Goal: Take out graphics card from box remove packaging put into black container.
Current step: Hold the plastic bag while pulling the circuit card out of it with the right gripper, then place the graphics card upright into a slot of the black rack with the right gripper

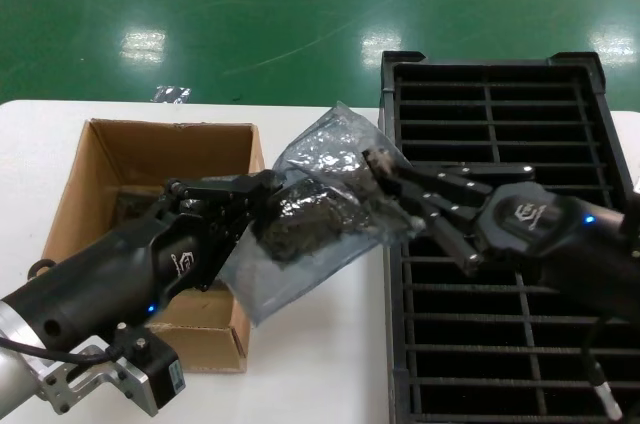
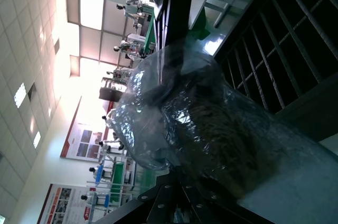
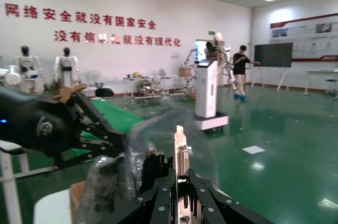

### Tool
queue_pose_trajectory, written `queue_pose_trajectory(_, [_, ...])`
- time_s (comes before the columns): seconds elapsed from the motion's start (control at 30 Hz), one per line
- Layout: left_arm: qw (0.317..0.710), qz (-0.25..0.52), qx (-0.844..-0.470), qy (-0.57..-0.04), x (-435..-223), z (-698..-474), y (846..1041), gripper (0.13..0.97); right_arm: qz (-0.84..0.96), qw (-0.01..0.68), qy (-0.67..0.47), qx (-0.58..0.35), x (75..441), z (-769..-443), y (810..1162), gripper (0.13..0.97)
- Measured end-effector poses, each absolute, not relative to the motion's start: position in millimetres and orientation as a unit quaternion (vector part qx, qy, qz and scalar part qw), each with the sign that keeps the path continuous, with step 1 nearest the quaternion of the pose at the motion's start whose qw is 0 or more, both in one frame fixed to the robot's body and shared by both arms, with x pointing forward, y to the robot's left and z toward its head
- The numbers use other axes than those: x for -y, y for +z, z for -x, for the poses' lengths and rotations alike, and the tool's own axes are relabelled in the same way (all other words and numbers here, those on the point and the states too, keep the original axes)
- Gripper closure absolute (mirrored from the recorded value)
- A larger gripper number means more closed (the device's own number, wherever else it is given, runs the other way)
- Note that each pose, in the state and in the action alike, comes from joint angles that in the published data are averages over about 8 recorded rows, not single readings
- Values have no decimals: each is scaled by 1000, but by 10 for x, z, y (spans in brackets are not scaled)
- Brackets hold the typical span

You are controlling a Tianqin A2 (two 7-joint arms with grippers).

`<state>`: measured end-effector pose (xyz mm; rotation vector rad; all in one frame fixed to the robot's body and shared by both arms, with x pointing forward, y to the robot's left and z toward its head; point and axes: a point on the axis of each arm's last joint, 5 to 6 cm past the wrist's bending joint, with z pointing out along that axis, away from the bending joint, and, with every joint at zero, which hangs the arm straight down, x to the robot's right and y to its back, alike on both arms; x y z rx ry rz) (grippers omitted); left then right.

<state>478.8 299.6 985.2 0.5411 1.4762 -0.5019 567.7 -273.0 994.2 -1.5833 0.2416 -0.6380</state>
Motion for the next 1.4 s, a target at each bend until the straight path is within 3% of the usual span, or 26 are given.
queue_pose_trajectory(0.7, [678, -241, -657, -223, -2996, -4788, 9852, 958, 687, 604, -379, -143, 3389, -5406, 10108, 921])
queue_pose_trajectory(1.07, [678, -241, -657, -223, -2996, -4788, 9852, 959, 698, 527, -467, -131, 3857, -4987, 10433, 921])
queue_pose_trajectory(1.4, [678, -241, -657, -223, -2996, -4788, 9852, 959, 754, 431, -488, -88, 3871, -4644, 10448, 921])
